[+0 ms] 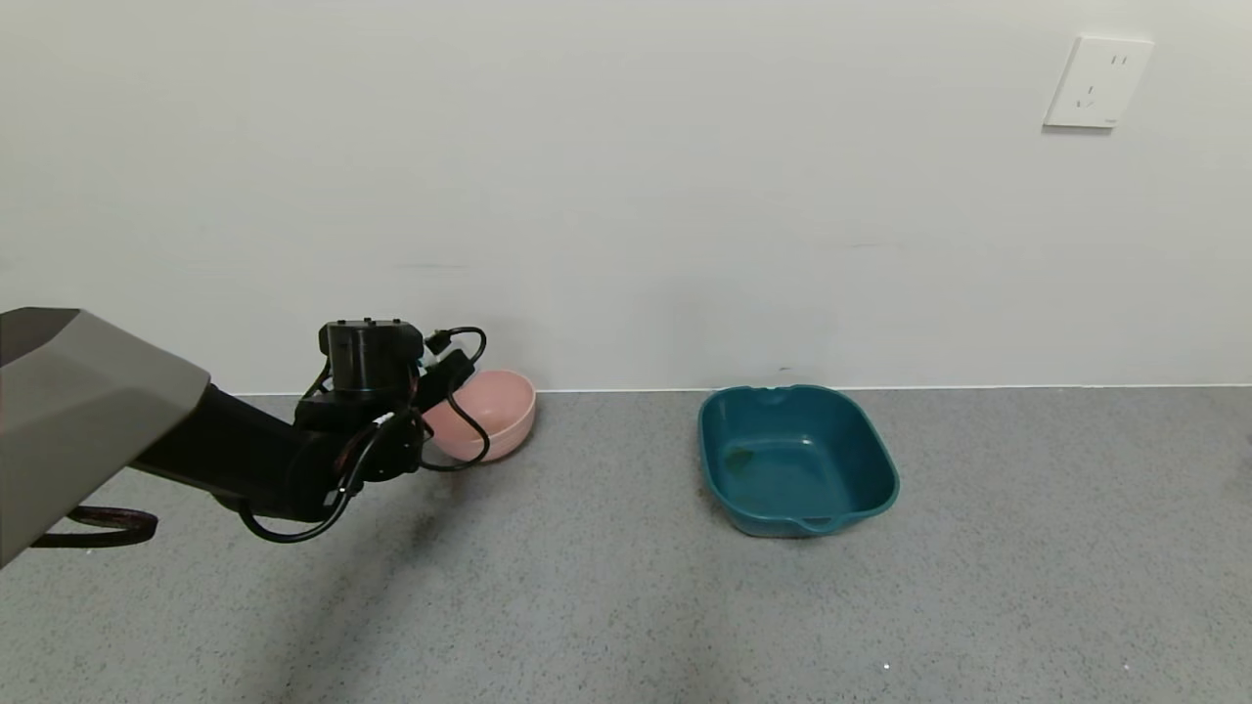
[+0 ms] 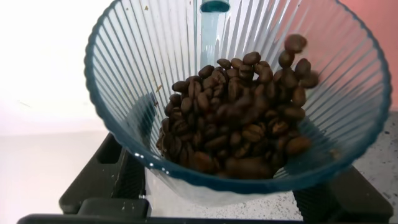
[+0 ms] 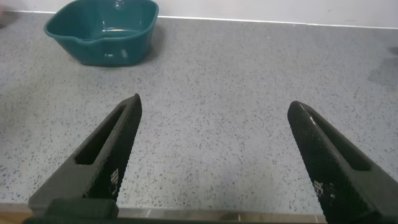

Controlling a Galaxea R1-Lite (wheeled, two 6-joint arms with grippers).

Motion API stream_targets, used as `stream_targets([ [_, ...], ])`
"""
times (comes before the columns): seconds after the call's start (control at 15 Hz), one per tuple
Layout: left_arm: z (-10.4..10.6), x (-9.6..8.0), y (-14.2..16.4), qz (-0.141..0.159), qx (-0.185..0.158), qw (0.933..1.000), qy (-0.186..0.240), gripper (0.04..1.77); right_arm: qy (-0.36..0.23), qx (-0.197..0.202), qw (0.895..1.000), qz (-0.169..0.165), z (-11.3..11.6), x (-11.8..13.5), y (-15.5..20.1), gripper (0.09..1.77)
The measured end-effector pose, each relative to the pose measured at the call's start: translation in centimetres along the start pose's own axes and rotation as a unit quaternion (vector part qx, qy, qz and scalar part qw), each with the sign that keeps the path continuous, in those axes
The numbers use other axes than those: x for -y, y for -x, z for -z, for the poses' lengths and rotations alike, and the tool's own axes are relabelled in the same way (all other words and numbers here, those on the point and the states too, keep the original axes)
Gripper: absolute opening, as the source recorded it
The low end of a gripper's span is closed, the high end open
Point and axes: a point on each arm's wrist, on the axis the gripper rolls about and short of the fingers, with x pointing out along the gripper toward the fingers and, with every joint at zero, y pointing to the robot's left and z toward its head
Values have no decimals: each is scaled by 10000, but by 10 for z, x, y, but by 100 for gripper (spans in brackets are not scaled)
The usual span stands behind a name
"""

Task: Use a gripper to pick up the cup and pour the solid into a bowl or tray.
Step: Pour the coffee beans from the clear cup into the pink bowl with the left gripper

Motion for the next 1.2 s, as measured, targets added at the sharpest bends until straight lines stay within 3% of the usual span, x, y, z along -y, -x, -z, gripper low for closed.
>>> stream_targets([
  [0.53, -3, 0, -2, -53, 35, 9982, -600, 131, -2, 0, 10000, 2, 0, 0, 0, 171],
  [0.93, -12, -3, -9, -633, 309, 9907, -1160, 131, -2, 0, 10000, 0, 0, 0, 0, 171],
  [1.2, -9, 7, -11, -571, 283, 9895, -1299, 131, 0, -1, 10000, 0, 0, 0, 0, 171],
])
